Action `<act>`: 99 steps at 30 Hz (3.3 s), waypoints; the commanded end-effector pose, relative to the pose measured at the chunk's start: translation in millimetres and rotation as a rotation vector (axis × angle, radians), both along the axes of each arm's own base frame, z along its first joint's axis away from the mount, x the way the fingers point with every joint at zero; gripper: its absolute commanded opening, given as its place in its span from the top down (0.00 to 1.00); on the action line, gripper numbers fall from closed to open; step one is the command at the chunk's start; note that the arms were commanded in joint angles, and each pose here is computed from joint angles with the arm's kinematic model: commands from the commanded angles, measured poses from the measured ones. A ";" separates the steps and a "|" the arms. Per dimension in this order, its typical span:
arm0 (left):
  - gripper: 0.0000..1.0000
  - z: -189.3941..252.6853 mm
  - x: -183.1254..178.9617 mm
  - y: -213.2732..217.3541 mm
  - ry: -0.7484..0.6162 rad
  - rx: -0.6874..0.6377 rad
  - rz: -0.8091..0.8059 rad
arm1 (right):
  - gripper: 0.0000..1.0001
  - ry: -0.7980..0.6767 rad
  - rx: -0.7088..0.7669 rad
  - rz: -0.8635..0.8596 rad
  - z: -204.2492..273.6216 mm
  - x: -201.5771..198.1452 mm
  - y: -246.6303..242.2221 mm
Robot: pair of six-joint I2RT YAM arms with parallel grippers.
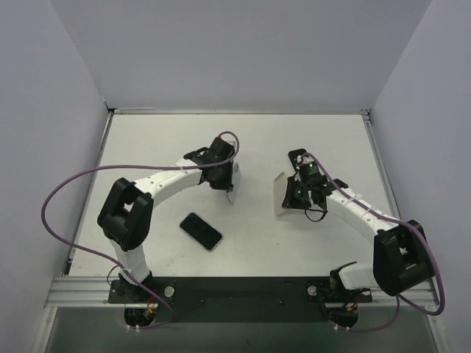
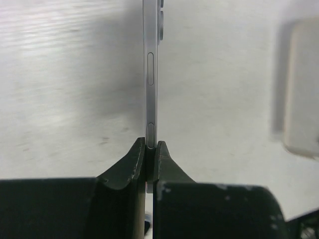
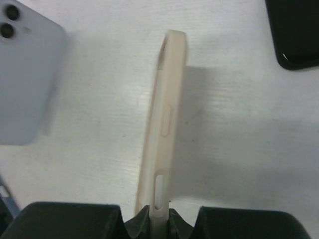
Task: Take the phone out of the phone case
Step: Remove the phone case from the phone, then place the phone case at the center of the board, then place the phone at the center of the board, then pick up the phone at the center of the board.
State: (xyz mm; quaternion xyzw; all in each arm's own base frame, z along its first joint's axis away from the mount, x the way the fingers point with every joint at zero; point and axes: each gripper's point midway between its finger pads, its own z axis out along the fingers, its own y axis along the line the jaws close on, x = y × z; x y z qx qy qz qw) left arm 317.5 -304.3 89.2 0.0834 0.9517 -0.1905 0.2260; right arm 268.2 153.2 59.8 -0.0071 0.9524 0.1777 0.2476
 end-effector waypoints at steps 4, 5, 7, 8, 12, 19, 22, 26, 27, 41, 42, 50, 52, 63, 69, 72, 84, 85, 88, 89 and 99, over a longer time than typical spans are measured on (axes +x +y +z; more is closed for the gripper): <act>1.00 15.7 23.0 46.6 -0.077 0.122 0.110 | 1.00 0.017 -0.137 0.023 -3.3 -13.0 -16.8; 1.00 17.2 23.2 46.1 -0.079 0.119 0.109 | 1.00 0.008 -0.122 0.025 -1.4 -11.6 -14.6; 1.00 20.7 23.6 46.5 -0.086 0.116 0.112 | 1.00 0.001 -0.099 0.017 1.2 -8.1 -11.3; 1.00 22.2 24.4 46.9 -0.092 0.118 0.110 | 1.00 -0.007 -0.084 0.007 2.7 -3.5 -10.9; 1.00 27.2 28.4 51.6 -0.115 0.137 0.120 | 1.00 -0.014 0.033 -0.001 10.1 12.4 4.1; 1.00 34.0 42.2 69.5 -0.166 0.260 0.165 | 0.49 0.009 0.071 -0.122 1.7 49.7 1.3; 1.00 37.7 51.9 78.5 -0.194 0.331 0.187 | 0.36 0.017 -0.027 -0.174 4.1 55.9 -15.3; 1.00 36.9 64.9 85.7 -0.218 0.416 0.214 | 0.23 -0.033 -0.203 -0.287 13.0 60.9 -53.9; 1.00 29.4 67.4 85.2 -0.214 0.447 0.215 | 0.23 -0.045 -0.223 -0.309 16.0 61.0 -60.3; 0.98 5.9 97.2 49.8 -0.260 0.664 0.216 | 0.15 -0.033 -0.213 -0.422 15.1 21.5 -94.2; 0.94 7.1 98.1 44.5 -0.255 0.640 0.211 | 0.15 -0.028 -0.214 -0.424 12.8 18.1 -95.7; 0.31 17.2 93.8 18.8 -0.229 0.493 0.158 | 0.14 -0.042 -0.192 -0.409 19.7 18.0 -92.8; 0.18 22.4 91.1 16.3 -0.224 0.469 0.149 | 0.14 -0.044 -0.184 -0.398 22.6 20.8 -89.9; 0.13 81.0 62.5 66.4 -0.177 0.150 0.276 | 0.14 -0.085 -0.179 -0.008 38.8 16.4 18.9; 0.12 90.0 46.6 146.2 -0.135 0.039 0.443 | 0.14 -0.081 -0.216 0.392 22.7 -26.7 126.7; 0.11 89.2 35.1 181.8 -0.117 0.023 0.520 | 0.13 -0.074 -0.235 0.537 14.8 -49.1 171.1; 0.11 84.6 16.1 238.1 -0.090 -0.032 0.652 | 0.00 -0.011 -0.270 0.723 -26.1 -87.7 236.5; 0.11 83.0 16.2 237.5 -0.087 -0.035 0.651 | 0.00 -0.008 -0.270 0.726 -27.4 -87.5 237.9; 0.11 79.0 17.1 237.5 -0.081 -0.036 0.656 | 0.00 0.005 -0.272 0.744 -33.5 -91.0 241.2; 0.11 77.4 17.3 237.4 -0.079 -0.036 0.657 | 0.00 0.012 -0.278 0.750 -37.4 -92.6 241.4; 0.11 68.1 15.1 231.1 -0.042 -0.066 0.660 | 0.00 0.016 -0.320 0.786 -48.2 -104.3 238.3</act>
